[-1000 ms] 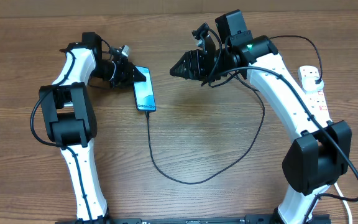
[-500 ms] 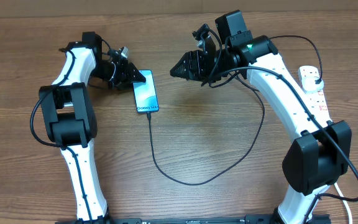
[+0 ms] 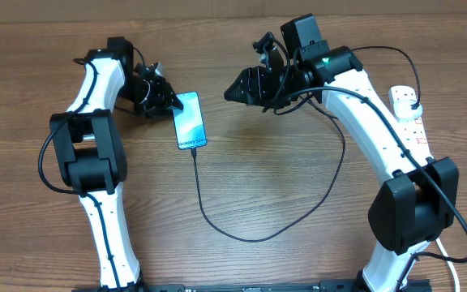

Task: Plug charger to phone and switch on socket
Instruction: 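Release the phone and lift both grippers away from it, then move the right gripper over the white power strip's switch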

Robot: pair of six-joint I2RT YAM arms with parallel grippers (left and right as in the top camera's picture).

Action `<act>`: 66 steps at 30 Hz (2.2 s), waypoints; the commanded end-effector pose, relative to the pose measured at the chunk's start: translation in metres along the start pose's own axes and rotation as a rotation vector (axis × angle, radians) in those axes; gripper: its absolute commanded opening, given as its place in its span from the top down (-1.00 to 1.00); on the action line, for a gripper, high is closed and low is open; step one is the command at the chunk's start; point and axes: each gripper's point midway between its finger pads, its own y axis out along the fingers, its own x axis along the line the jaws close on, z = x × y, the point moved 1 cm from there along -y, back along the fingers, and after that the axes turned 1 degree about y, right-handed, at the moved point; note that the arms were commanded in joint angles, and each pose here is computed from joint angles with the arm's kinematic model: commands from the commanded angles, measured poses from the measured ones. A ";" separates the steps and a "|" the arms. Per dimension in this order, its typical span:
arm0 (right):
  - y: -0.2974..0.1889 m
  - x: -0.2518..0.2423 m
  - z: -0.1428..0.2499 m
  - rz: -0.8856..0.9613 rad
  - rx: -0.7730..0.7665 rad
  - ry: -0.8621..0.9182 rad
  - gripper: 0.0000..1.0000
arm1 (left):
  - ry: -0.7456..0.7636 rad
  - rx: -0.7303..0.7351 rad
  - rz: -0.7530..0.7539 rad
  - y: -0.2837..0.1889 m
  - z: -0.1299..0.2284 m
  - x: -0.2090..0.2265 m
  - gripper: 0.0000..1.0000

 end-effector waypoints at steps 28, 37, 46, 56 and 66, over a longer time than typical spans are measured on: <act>-0.073 -0.040 0.001 0.351 -0.127 0.035 -0.17 | 0.263 -0.584 -0.137 -0.268 -0.007 -0.140 0.09; -0.161 -0.075 0.000 0.404 -0.271 0.180 0.00 | 0.292 -0.629 -0.125 -0.290 0.011 -0.157 -0.47; -0.257 -0.159 0.013 0.494 -0.432 0.453 0.12 | 0.296 -0.611 -0.123 -0.284 0.011 -0.160 -1.00; -0.344 -0.231 0.043 0.601 -0.613 0.670 0.84 | 0.293 -0.614 -0.132 -0.284 0.011 -0.158 -0.99; -0.380 -0.284 0.063 0.632 -0.693 0.798 0.92 | 0.291 -0.615 -0.139 -0.284 0.010 -0.157 -1.00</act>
